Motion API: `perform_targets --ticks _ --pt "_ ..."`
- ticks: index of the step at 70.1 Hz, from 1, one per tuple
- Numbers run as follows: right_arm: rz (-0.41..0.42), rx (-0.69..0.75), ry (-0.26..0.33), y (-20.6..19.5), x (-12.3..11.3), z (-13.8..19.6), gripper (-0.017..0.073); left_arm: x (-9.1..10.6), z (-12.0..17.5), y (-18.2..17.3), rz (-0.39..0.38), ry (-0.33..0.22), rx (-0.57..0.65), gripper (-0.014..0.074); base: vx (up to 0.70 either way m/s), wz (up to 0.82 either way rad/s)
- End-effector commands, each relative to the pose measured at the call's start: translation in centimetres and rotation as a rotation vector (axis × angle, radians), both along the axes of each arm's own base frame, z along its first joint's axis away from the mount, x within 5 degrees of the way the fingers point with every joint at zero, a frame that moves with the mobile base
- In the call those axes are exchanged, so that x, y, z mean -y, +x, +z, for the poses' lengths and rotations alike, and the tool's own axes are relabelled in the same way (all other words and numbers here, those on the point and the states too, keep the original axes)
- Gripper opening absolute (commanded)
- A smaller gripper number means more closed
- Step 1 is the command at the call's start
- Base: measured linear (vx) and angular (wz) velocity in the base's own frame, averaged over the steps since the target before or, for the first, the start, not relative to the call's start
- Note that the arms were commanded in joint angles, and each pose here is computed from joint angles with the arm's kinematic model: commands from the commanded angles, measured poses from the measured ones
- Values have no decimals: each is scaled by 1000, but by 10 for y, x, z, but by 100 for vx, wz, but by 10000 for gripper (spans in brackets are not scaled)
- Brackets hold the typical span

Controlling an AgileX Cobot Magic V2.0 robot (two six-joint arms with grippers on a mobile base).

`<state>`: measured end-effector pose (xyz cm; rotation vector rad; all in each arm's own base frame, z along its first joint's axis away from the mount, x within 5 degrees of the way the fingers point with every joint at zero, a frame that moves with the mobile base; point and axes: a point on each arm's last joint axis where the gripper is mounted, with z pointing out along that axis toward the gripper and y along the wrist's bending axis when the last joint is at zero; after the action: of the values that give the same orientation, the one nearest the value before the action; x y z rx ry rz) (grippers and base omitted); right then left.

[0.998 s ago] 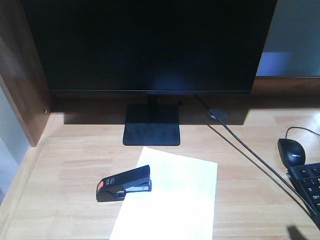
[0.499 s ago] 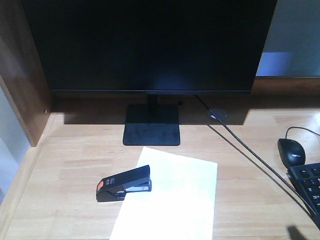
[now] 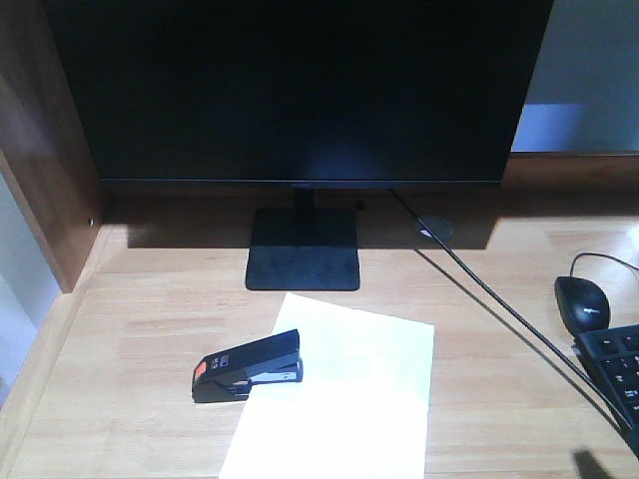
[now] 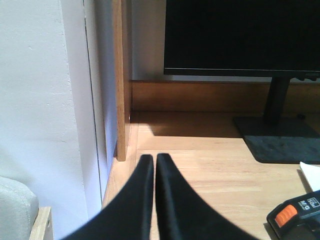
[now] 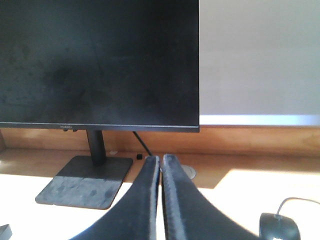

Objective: Grab stapler and paper to desk for stapling

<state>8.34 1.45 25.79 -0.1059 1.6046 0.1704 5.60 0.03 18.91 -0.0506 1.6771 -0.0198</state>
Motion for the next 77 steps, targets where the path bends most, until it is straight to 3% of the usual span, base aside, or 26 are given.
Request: perform_targets --ticks 1,7,8,10,15,31,48,59,77 --pt "6 17 -14 0 -1 8 -7 -1 4 0 13 -17 83 -6 0 0" --pt "12 7 0 0 -1 8 -7 -1 4 0 13 -17 83 -6 0 0" --pt "14 10 -24 0 -1 8 -7 -1 4 0 13 -17 83 -6 0 0" --pt "16 5 -5 0 -2 7 -7 -1 4 0 13 -17 83 -6 0 0" --pt "24 8 -35 0 -2 7 -7 -1 4 0 13 -17 83 -6 0 0" --pt "27 57 -52 0 -3 11 -7 -1 4 0 13 -17 83 -6 0 0" --pt "-113 27 -59 -1 9 8 -7 -1 4 0 13 -17 83 -6 0 0" --pt "-201 16 -68 -8 17 -18 -7 -1 4 0 13 -17 83 -6 0 0" --pt "-225 53 -59 -23 18 -58 -7 -1 4 0 13 -17 83 -6 0 0"
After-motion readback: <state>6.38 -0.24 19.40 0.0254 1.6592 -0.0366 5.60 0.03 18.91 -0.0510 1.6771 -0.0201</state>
